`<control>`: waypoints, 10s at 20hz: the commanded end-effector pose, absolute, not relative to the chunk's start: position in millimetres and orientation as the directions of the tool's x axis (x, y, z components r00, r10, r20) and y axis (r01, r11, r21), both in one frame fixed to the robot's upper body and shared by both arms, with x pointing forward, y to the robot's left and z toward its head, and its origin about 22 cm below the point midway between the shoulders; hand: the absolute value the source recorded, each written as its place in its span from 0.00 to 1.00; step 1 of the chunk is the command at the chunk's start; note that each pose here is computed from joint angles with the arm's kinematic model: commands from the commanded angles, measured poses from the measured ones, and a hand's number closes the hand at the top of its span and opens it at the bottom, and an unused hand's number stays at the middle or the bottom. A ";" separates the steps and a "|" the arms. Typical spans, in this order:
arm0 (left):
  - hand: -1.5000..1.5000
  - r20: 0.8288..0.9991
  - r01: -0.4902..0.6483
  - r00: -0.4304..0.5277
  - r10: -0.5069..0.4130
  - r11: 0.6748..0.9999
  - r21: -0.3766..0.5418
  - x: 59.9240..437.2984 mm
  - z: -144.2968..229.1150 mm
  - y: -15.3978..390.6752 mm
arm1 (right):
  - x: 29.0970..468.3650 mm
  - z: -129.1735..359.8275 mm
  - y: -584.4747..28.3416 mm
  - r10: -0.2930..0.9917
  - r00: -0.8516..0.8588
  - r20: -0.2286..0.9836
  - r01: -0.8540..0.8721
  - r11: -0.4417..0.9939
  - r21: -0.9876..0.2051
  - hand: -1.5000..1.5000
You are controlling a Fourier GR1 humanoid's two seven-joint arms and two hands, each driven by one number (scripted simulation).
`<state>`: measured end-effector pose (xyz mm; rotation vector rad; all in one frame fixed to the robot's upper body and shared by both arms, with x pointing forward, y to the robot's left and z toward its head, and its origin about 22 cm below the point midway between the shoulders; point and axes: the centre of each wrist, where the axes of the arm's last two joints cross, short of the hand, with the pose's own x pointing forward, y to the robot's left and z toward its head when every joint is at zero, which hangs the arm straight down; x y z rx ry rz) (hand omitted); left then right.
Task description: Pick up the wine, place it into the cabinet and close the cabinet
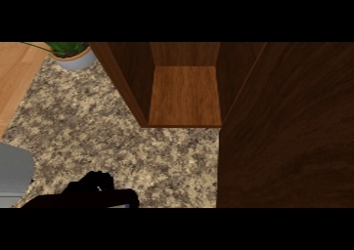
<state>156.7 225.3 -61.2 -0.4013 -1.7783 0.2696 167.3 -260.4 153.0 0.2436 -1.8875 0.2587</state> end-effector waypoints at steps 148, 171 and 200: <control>0.00 0.899 0.188 -0.285 0.331 0.940 -0.286 193.4 66.4 144.0 | 175.2 160.1 -250.2 0.027 -0.330 0.944 -0.353 0.923 -0.150 1.00; 0.00 0.905 -0.016 -0.352 0.238 0.965 -0.260 115.7 90.0 278.0 | 107.8 185.0 -175.2 -0.027 -0.212 0.977 -0.746 0.650 -0.144 1.00; 0.00 0.904 0.057 -0.365 0.220 0.975 -0.215 86.9 118.7 356.1 | 275.5 223.0 -15.8 0.153 -0.371 0.916 -0.537 0.769 -0.346 1.00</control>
